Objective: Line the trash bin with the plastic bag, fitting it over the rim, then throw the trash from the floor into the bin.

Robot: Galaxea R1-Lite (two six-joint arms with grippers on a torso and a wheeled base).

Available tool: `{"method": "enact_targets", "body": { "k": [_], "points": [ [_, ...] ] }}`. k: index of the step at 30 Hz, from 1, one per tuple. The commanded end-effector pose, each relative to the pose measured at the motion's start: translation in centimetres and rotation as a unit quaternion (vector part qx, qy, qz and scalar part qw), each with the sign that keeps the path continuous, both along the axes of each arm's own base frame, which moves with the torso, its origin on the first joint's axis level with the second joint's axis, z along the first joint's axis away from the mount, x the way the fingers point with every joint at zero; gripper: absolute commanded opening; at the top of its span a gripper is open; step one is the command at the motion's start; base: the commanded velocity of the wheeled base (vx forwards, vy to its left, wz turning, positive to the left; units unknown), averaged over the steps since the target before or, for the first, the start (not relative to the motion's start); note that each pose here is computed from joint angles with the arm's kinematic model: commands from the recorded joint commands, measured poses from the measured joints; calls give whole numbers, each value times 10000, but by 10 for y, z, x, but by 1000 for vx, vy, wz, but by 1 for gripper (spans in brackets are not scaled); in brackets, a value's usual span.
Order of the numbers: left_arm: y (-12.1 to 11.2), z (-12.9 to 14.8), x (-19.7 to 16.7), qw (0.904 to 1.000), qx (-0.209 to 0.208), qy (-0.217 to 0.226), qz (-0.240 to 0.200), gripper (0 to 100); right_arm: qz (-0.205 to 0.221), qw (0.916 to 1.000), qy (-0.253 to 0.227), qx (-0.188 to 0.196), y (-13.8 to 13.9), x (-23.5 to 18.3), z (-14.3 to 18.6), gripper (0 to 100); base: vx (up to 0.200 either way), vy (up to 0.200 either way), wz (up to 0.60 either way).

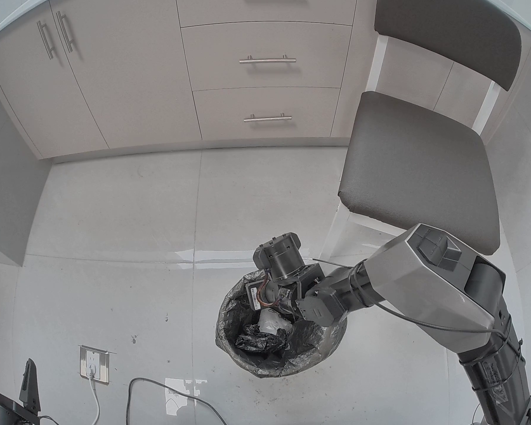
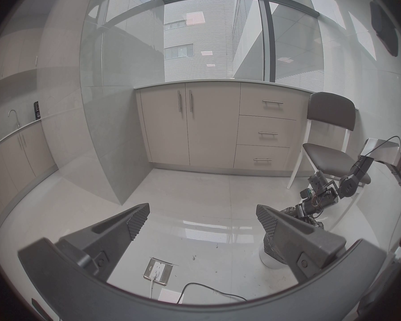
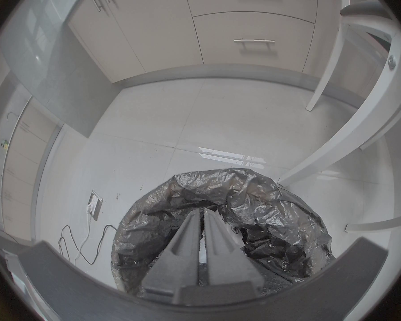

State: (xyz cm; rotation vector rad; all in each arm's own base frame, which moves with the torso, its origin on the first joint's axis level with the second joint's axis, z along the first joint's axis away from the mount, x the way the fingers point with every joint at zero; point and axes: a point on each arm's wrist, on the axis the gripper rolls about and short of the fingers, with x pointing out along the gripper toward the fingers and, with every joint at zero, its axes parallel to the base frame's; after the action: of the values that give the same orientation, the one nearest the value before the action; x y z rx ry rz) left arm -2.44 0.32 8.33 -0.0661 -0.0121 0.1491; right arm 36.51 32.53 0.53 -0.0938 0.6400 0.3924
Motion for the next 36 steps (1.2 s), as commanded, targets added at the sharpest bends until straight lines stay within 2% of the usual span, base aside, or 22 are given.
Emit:
{"method": "enact_targets", "body": {
  "k": [1, 6, 18, 24, 36],
  "points": [
    [0, 0, -1, 9999, -62, -81, 4, 100, -209, 9996, 130, 162, 5, 17, 7, 0, 0, 0, 0],
    [0, 0, -1, 9999, -62, -81, 4, 100, -240, 9993, 292, 44, 9, 22, 7, 0, 0, 0, 0],
    [0, 0, -1, 9999, -62, -81, 4, 100, -446, 9957, 758, -299, -3, 33, 10, 0, 0, 0, 0],
    [0, 0, -1, 9999, -62, -81, 4, 100, -463, 9916, 1059, -589, -8, 30, 8, 0, 0, 0, 0],
    [0, 0, -1, 9999, -99, -86, 3, 100, -117, 9879, 1233, -937, -5, 23, -2, 0, 0, 0, 0]
  ]
}}
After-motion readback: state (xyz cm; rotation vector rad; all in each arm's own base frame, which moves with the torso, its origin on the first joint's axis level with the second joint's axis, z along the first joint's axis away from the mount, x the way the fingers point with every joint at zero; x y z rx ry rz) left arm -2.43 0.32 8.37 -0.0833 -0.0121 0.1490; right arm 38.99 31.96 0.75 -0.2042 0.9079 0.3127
